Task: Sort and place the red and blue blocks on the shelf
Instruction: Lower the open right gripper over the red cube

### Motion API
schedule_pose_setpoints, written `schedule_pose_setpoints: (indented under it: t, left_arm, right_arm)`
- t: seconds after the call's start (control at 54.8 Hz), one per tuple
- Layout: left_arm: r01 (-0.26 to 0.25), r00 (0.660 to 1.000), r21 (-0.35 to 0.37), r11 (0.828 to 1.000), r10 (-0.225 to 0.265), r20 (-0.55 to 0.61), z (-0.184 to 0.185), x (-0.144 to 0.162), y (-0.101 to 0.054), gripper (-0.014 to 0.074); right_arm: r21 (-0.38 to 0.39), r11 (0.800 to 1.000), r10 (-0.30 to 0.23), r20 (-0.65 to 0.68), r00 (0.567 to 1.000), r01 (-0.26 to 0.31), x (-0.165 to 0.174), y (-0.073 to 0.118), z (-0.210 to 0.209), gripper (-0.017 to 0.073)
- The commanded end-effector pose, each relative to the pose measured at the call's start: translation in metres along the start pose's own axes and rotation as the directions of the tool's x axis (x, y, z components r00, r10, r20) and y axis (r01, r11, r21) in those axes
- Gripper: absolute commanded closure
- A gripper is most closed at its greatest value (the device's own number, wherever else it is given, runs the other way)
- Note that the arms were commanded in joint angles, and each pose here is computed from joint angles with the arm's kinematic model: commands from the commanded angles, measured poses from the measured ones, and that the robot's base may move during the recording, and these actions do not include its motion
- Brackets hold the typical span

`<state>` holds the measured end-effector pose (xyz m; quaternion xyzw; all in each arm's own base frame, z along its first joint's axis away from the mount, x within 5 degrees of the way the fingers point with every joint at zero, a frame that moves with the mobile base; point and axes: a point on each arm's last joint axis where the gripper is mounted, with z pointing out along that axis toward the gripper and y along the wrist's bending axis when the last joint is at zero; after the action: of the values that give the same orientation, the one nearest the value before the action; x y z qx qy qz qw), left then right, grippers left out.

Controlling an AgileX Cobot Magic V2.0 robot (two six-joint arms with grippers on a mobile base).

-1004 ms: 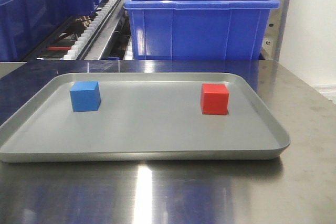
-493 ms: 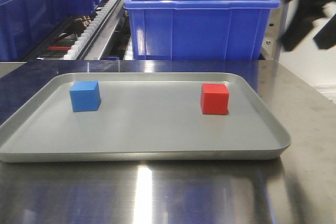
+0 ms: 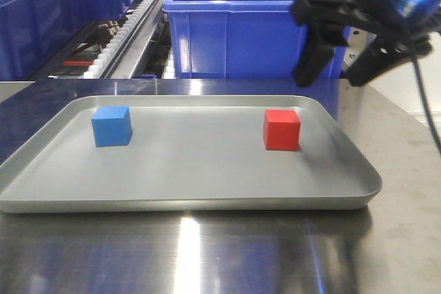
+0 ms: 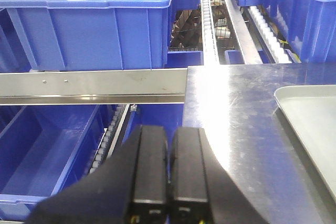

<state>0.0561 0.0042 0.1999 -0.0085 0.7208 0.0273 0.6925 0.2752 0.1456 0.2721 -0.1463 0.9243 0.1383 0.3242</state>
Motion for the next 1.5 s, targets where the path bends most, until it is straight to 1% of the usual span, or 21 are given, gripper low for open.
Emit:
schedule_pose_setpoints:
  t: [0.0,0.128,0.201,0.365,0.73,1.131,1.478]
  left_arm:
    - [-0.002,0.998,0.026,1.000,0.001,0.065,0.000,0.002,-0.002,0.0498]
    - [-0.002,0.998,0.026,1.000,0.001,0.065,0.000,0.002,-0.002,0.0498]
    - [-0.002,0.998,0.026,1.000,0.001,0.065,0.000,0.002,-0.002,0.0498]
    - [-0.002,0.998,0.026,1.000,0.001,0.065,0.000,0.002,-0.002,0.0498]
    - [-0.002,0.998,0.026,1.000,0.001,0.065,0.000,0.002,-0.002,0.0498]
    - [-0.002,0.998,0.026,1.000,0.001,0.065,0.000,0.002,-0.002,0.0498]
    - [-0.002,0.998,0.026,1.000,0.001,0.065,0.000,0.002,-0.002,0.0498]
  right_arm:
    - [-0.024,1.000,-0.009,0.092,0.996,0.011,-0.022,0.008,-0.012,0.0018]
    - [-0.033,0.999,-0.023,0.037,0.999,0.024,-0.028,0.015,-0.004,-0.0050]
    - [-0.038,0.999,-0.029,0.029,0.999,0.030,-0.030,0.019,0.000,-0.0066]
    - [-0.047,0.998,-0.044,-0.006,0.999,0.044,-0.032,0.026,0.009,-0.0066]
    - [-0.040,0.998,-0.044,-0.055,0.998,0.042,-0.029,0.025,0.026,-0.0066]
    - [-0.037,0.998,-0.044,-0.076,0.996,0.041,-0.035,0.026,0.046,-0.0066]
    - [-0.030,0.999,-0.037,-0.110,0.993,0.034,-0.031,0.025,0.057,-0.0065]
